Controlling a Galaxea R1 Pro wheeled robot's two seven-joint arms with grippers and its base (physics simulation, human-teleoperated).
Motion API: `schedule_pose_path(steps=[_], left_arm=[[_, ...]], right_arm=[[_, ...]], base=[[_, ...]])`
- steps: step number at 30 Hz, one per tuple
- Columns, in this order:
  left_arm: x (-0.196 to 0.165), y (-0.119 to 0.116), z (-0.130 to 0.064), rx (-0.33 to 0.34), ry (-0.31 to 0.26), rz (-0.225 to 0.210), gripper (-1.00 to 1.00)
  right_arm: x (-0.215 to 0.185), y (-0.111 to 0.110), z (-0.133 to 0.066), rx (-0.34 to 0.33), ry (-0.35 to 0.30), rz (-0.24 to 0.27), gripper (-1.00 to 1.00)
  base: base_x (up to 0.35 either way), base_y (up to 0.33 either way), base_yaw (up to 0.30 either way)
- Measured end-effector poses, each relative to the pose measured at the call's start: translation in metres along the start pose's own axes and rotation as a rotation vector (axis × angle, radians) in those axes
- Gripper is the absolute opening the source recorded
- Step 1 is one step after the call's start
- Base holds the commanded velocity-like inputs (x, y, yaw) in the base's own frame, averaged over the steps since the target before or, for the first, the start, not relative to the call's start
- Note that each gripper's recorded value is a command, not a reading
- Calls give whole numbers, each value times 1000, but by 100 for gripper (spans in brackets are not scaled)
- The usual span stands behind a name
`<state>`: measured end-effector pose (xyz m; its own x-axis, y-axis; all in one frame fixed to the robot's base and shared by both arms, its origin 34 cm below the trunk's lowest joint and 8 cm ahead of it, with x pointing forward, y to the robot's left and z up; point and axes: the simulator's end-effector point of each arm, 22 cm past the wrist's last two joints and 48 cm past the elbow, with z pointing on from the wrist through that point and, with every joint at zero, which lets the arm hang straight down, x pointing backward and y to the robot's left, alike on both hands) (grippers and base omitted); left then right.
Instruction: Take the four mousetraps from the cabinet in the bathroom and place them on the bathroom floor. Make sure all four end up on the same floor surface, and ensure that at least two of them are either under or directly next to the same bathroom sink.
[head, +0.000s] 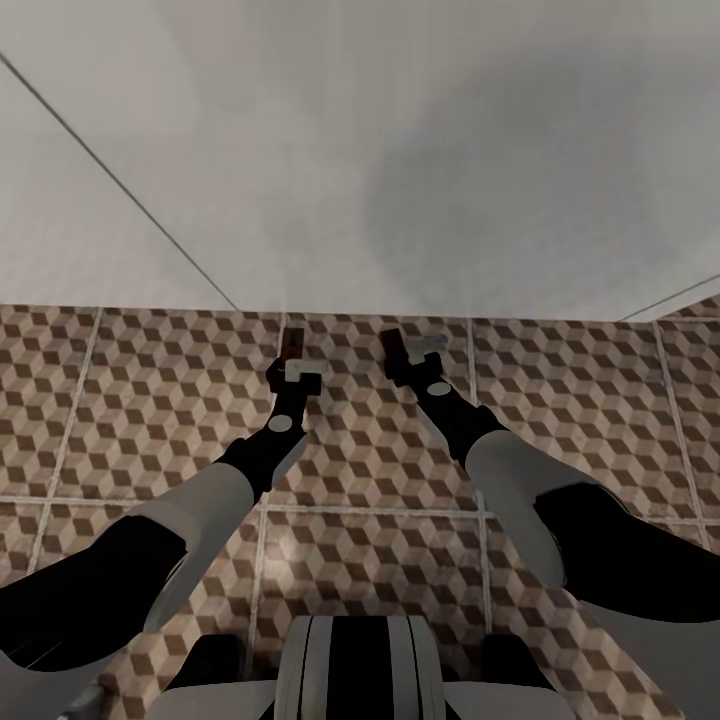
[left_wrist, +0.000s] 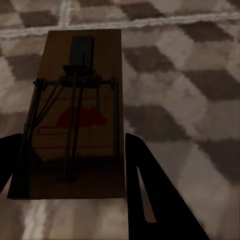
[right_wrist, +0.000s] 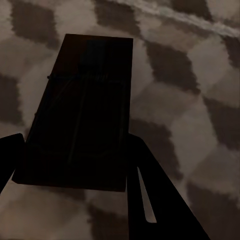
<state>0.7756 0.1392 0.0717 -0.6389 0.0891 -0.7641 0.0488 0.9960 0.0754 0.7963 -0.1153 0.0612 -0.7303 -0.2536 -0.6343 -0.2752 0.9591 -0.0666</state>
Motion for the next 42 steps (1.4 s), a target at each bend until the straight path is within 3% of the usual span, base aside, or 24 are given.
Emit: schedule_pose_path(steps=[20,42], left_arm=[[7,0,-2,0,11,3,-100],[7,1,-2,0,12,5,-100]], right_arm=[[13,2,-1,-4,23,-2,-100],[11,3,-2,-7,-9,2,-100]], base=[[3,0,0],[0,0,0]])
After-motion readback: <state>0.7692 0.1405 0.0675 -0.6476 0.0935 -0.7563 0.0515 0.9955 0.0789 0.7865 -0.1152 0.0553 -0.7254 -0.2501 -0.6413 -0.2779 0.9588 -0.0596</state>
